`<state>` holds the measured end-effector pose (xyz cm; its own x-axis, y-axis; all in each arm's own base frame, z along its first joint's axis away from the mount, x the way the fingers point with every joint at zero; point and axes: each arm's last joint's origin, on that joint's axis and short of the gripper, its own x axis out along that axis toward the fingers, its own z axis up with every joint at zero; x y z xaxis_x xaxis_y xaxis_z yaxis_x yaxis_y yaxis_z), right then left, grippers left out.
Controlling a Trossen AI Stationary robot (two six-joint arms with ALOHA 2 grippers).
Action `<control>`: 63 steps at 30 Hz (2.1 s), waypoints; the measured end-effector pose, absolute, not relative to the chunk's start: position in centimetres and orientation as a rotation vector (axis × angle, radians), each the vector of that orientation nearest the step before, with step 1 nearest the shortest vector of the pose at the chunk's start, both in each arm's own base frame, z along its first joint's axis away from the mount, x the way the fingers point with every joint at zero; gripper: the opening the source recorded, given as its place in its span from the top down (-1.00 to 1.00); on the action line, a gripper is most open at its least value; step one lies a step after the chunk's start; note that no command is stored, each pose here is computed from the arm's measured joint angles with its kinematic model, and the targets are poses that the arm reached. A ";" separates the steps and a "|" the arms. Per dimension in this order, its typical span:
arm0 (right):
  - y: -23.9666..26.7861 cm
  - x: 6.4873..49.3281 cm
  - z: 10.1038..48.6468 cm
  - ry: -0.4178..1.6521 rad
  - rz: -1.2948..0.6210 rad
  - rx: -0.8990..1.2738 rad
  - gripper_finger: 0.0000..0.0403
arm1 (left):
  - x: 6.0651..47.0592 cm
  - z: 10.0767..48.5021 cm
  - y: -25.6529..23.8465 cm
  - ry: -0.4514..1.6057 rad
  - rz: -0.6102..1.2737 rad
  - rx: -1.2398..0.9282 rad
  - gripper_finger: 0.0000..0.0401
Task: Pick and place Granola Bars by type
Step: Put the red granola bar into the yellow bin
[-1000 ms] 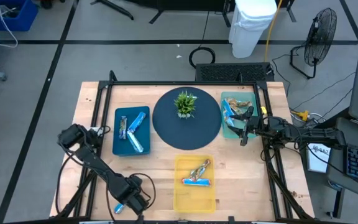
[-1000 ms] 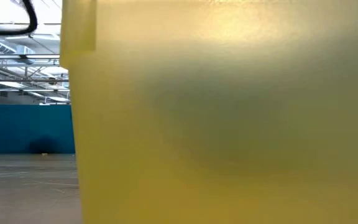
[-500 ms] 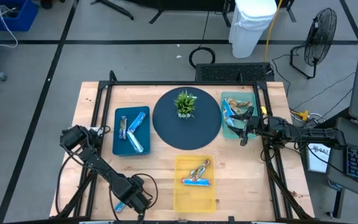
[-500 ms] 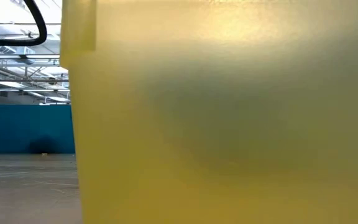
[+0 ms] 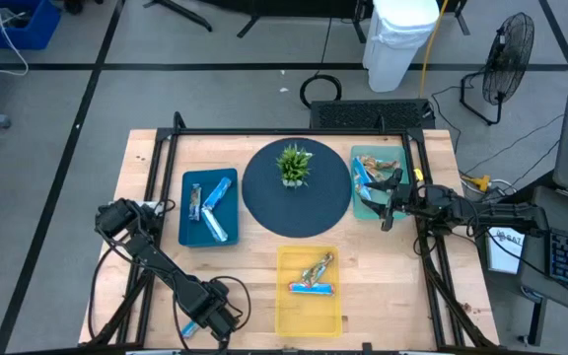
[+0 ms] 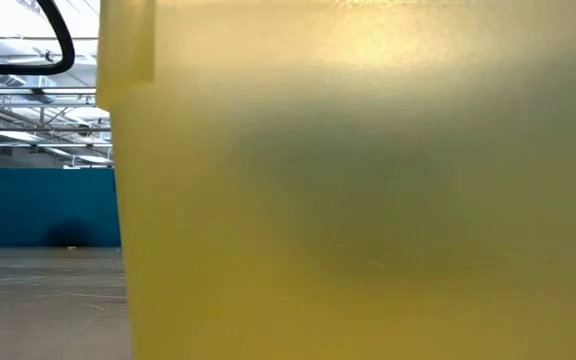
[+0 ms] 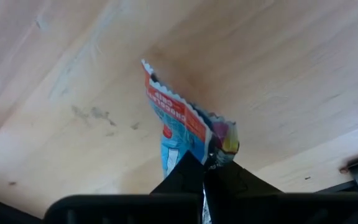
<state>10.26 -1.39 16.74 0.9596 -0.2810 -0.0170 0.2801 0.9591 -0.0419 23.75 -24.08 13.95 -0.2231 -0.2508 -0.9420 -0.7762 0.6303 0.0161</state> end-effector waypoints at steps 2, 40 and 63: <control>-1.4 10.3 16.7 0.023 -0.284 -0.039 -0.12 | 23.8 14.1 -24.1 1.766 0.600 -0.817 0.98; -1.4 10.3 16.7 0.023 -0.284 -0.039 -0.12 | 33.3 27.2 -23.8 0.822 0.130 0.275 0.99; -1.4 10.3 16.7 0.030 -0.284 -0.040 -0.12 | 34.1 24.5 -16.4 0.255 -0.195 0.165 1.00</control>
